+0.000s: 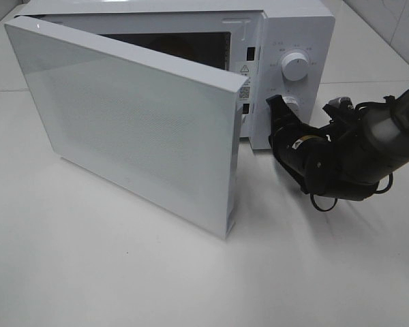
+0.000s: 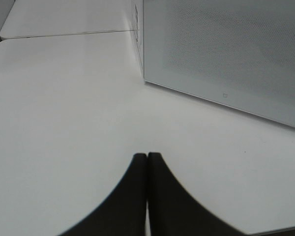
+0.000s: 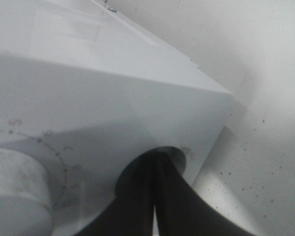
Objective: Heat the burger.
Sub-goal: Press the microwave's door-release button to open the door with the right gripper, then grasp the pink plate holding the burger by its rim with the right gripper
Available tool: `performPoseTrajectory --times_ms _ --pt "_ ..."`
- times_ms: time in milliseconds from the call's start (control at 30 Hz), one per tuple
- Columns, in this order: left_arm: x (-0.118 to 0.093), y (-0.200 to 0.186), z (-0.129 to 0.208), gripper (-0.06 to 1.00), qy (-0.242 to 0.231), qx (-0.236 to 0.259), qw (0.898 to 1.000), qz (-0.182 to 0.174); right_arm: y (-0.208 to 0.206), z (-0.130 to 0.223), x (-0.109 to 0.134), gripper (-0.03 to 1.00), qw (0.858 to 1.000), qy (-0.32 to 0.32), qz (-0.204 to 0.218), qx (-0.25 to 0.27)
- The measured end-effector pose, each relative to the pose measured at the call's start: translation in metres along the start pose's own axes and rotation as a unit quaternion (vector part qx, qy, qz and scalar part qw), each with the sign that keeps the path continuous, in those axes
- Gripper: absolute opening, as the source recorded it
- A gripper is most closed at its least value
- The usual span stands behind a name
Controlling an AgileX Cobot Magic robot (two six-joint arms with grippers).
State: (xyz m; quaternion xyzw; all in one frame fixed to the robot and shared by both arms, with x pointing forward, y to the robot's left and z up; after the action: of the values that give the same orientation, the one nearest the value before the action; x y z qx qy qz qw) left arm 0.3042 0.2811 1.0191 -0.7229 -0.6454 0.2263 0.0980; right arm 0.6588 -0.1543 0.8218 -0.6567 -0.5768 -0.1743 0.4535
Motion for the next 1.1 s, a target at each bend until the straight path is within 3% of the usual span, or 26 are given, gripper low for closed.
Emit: performPoseTrajectory --times_ms 467,533,633,700,733,800,900,967,1000,1033,1067,1100 --pt "0.000 0.000 0.000 0.00 0.000 0.000 1.000 0.000 -0.017 -0.006 0.008 0.01 0.998 -0.055 0.002 0.027" --pt "0.000 0.000 0.000 0.00 0.000 0.000 1.000 0.000 -0.036 -0.012 0.016 0.01 0.994 -0.104 -0.028 0.022" --pt "0.000 0.000 0.000 0.00 0.000 0.000 1.000 0.000 -0.041 -0.013 0.017 0.01 0.992 -0.117 -0.034 0.023" --pt "0.000 0.000 0.000 0.00 0.000 0.000 1.000 0.000 -0.056 -0.009 0.019 0.01 0.980 -0.188 -0.058 0.039" --pt "0.000 0.000 0.000 0.00 0.000 0.000 1.000 0.000 -0.056 -0.009 0.019 0.01 0.980 -0.188 -0.058 0.039" --pt "0.000 0.000 0.000 0.00 0.000 0.000 1.000 0.000 -0.067 -0.001 0.023 0.01 0.961 -0.258 -0.086 0.058" --pt "0.000 0.000 0.000 0.00 0.000 0.000 1.000 0.000 -0.070 0.002 0.024 0.01 0.952 -0.285 -0.096 0.065" --pt "0.000 0.000 0.000 0.00 0.000 0.000 1.000 0.000 -0.080 0.014 0.031 0.01 0.905 -0.393 -0.142 0.081" --pt "0.000 0.000 0.000 0.00 0.000 0.000 1.000 0.000 -0.080 0.014 0.031 0.01 0.905 -0.393 -0.142 0.081" --pt "0.000 0.000 0.000 0.00 0.000 0.000 1.000 0.000 -0.081 0.017 0.032 0.01 0.892 -0.418 -0.152 0.084" --pt "0.000 0.000 0.000 0.00 0.000 0.000 1.000 0.000 -0.081 0.017 0.032 0.01 0.892 -0.418 -0.152 0.084" --pt "0.000 0.000 0.000 0.00 0.000 0.000 1.000 0.000 -0.084 0.024 0.034 0.02 0.857 -0.476 -0.175 0.088"
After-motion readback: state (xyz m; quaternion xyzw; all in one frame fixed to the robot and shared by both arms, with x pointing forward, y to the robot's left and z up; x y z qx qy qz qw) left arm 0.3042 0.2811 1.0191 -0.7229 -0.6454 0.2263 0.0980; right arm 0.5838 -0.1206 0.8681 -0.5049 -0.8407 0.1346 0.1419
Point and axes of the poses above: a point on each arm's last joint axis where the gripper is mounted, y pointing out along that axis toward the gripper, x along the wrist's bending axis when the last joint is at zero, z = x × y, the point moved 8 cm from there along y, pointing out along that axis toward the gripper, and after that the axes turned 12 degrees about -y, right-handed, at the moved point
